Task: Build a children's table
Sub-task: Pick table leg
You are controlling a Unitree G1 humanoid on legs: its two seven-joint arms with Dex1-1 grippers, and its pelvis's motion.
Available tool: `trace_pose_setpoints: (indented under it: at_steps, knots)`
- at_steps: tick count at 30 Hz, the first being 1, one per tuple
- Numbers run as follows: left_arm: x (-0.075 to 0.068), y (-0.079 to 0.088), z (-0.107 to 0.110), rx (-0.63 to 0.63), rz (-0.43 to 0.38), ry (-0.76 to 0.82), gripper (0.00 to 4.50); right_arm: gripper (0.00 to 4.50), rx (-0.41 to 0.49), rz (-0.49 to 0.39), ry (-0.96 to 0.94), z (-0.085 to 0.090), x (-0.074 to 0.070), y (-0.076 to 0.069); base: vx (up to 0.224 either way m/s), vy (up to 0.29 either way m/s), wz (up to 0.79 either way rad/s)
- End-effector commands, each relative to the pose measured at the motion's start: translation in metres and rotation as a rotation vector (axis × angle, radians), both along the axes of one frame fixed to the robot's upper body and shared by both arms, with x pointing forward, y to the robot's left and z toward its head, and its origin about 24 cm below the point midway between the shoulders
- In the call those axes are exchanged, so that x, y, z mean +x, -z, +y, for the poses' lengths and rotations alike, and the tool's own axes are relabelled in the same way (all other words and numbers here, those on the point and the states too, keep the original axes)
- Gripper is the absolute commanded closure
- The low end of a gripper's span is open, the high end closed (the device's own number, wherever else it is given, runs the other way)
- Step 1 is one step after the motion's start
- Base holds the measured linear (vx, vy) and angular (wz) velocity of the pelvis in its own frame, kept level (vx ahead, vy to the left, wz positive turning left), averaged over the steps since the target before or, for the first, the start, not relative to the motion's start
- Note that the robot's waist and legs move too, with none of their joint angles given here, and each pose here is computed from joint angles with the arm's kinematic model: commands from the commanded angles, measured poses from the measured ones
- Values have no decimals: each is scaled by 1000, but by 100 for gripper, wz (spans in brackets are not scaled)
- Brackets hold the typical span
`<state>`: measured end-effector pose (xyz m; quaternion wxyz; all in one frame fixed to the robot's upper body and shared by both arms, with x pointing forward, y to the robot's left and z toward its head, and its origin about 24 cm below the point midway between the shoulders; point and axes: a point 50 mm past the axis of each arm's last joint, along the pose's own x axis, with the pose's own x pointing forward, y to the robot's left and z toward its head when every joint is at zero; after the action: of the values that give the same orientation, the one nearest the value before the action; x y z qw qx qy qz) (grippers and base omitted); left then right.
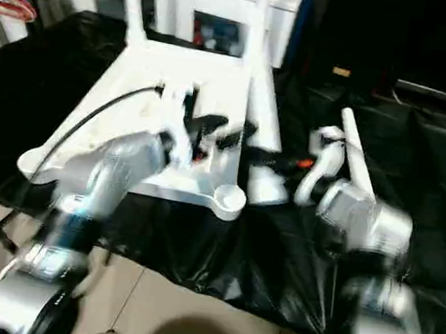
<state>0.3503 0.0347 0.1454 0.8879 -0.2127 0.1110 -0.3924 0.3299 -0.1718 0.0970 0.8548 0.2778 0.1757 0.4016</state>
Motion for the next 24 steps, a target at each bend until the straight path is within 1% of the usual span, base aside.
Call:
trace_pose_setpoints:
  at_steps: [1,5,6,7,8,10,11,14,17,18,19,20,22,23,24]
  knots:
    - [4,0,-3,-33,58,-19,0,261,47,-83,-59,5,-5,-19,0,0,0]
    - [5,-4,-5,-90,79,-25,0,261,63,-110,-105,11,-12,-24,0,0,0]
    - [5,-12,-6,-172,86,-5,0,261,54,-115,-117,13,-16,-25,0,0,0]
    - [4,-13,-6,-183,87,-2,18,261,53,-116,-118,13,-16,-25,0,0,0]
    - [3,-20,-6,-231,79,19,29,261,41,-116,-122,14,-19,-25,0,0,0]
    - [3,-21,-6,-235,77,20,37,261,39,-115,-123,14,-20,-25,0,0,0]
    - [5,-21,-6,-225,85,-7,40,261,22,-117,-119,16,-21,-25,0,0,0]
    - [8,-21,-4,-223,96,-62,75,261,0,-124,-118,19,-21,-26,0,0,0]
    - [10,-21,-2,-223,112,-110,96,261,-33,-135,-112,24,-21,-26,0,0,0]
    - [13,-20,-1,-214,135,-163,110,261,-69,-152,-108,32,-21,-28,0,0,0]
    - [13,-20,-1,-212,141,-176,119,261,-77,-156,-108,34,-21,-28,0,0,0]
    - [14,-19,0,-208,155,-202,119,261,-87,-168,-108,39,-22,-30,0,0,0]
    - [14,-18,0,-204,162,-222,150,261,-91,-175,-106,42,-22,-31,0,0,0]
    - [15,-17,1,-210,174,-248,157,261,-106,-195,-100,48,-21,-34,0,0,0]
    - [15,-17,1,-211,175,-251,157,261,-109,-198,-99,49,-21,-35,0,0,0]
